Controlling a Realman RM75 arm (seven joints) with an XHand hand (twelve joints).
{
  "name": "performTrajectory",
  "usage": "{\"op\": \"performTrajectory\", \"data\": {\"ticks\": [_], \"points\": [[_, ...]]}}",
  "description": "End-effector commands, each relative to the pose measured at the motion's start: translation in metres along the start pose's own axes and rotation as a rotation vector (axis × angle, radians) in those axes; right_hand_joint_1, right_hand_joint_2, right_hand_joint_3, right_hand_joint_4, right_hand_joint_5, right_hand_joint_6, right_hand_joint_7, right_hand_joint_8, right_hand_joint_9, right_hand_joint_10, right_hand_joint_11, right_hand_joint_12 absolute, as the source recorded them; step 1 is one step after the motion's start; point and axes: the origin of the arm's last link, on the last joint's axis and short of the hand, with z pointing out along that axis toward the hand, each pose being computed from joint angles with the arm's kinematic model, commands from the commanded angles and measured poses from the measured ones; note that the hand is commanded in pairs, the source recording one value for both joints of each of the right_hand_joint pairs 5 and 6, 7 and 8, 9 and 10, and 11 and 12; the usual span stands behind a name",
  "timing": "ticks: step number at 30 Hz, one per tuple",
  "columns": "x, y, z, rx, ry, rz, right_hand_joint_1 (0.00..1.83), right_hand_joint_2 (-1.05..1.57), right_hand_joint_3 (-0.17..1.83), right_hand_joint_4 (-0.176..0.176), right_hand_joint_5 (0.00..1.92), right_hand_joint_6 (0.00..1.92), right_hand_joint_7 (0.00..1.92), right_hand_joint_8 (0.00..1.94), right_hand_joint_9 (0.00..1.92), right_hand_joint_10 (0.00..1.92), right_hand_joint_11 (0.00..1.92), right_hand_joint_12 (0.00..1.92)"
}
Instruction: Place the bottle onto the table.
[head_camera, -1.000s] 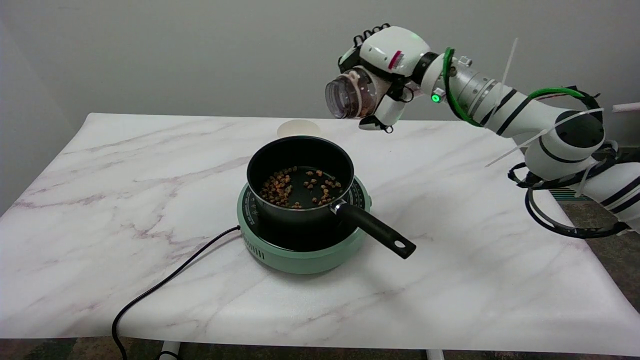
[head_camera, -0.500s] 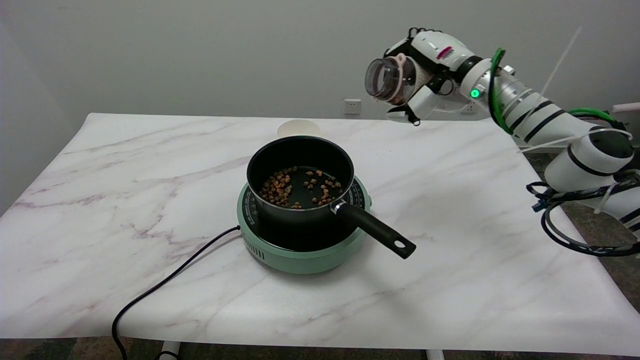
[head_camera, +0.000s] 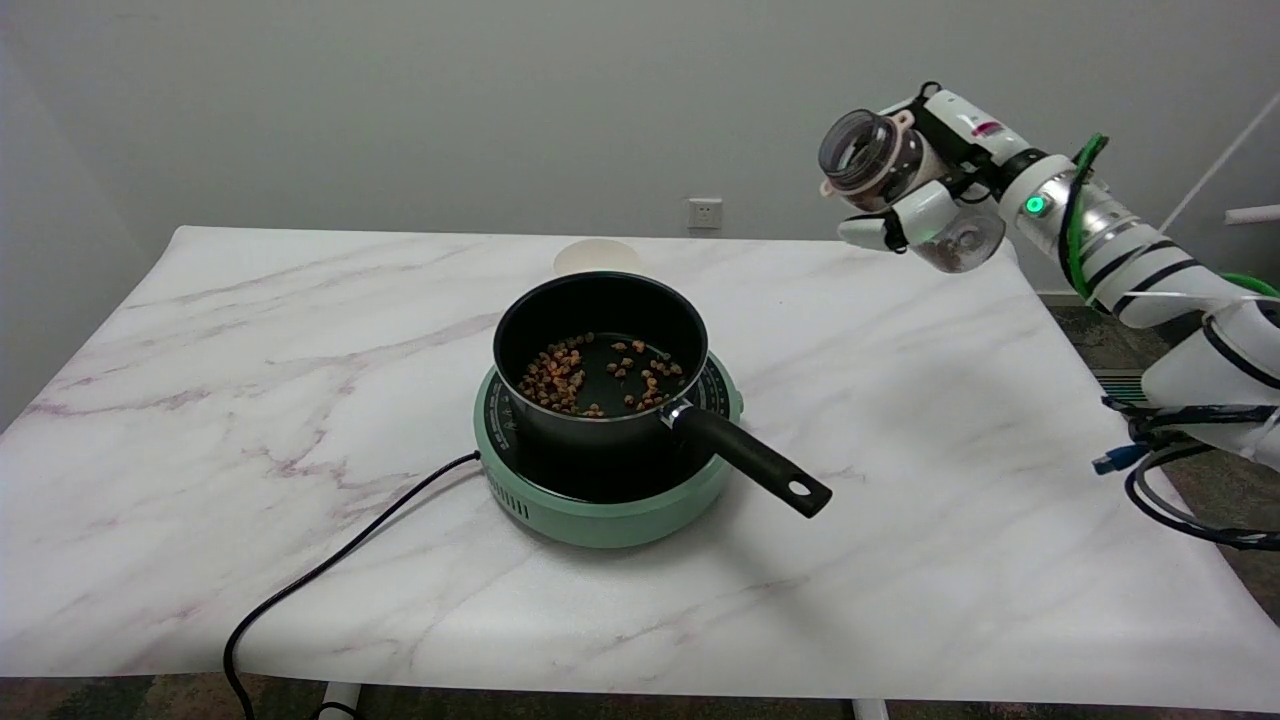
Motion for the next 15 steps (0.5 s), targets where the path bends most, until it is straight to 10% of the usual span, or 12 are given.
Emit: {"op": "performTrajectory", "data": {"ticks": [1,15], "points": [[0.007,0.082,-0.044,-0.101,0.096,0.340,1.47,1.06,0.85,0.000,1.92,1.92,1.92,1.92,1.37,1.37,1.22,1.22],[-0.022,0.119,-0.065,-0.116,0.181,0.592,1.46,1.11,0.82,0.000,1.92,1.92,1.92,1.92,1.39,1.39,1.23,1.23]]}}
